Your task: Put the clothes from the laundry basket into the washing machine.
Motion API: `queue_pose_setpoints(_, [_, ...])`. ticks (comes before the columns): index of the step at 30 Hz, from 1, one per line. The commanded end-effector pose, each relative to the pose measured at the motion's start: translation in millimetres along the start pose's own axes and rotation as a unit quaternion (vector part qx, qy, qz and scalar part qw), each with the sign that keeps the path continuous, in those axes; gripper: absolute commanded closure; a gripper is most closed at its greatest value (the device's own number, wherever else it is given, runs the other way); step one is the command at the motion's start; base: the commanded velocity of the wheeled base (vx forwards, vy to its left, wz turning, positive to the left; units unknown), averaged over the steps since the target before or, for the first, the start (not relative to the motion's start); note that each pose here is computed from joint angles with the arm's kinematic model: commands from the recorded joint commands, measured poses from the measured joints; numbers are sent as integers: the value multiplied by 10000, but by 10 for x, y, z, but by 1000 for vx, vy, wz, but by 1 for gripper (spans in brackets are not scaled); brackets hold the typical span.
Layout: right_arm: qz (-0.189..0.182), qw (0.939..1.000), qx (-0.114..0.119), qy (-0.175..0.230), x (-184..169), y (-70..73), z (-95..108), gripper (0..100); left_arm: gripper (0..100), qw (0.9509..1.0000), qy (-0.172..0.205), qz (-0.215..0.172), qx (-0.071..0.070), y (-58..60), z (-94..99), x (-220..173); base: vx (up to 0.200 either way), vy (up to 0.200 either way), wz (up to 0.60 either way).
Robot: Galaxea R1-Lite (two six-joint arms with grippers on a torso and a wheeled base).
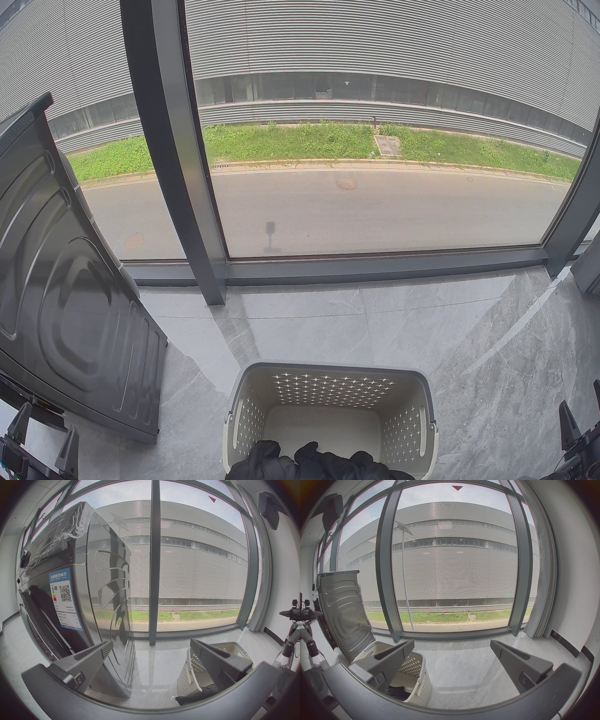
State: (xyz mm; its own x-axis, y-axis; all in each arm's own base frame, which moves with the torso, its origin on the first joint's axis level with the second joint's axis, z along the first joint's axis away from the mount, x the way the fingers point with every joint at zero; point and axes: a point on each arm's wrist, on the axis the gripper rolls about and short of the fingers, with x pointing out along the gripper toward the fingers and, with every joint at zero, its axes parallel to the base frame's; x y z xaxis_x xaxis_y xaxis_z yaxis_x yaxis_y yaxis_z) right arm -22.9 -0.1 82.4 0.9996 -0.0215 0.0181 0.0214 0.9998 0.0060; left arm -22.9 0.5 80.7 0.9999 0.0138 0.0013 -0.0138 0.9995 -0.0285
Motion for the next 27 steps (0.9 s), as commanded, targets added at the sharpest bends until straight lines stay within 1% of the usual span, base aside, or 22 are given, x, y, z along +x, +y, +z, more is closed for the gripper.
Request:
queue_pose_setpoints(1, [0, 10000, 2, 6, 0, 0, -52, 0, 0, 10000, 6, 0, -3, 2, -53, 1, 0, 0, 0])
queue_pose_setpoints(13, [0, 10000, 2, 6, 0, 0, -52, 0, 0, 10000, 6, 0, 5, 2, -53, 1, 0, 0, 0])
queue_pose_setpoints(27, [0, 10000, 2, 6, 0, 0, -52, 0, 0, 10000, 6, 0, -3, 2, -53, 1, -200, 0, 0])
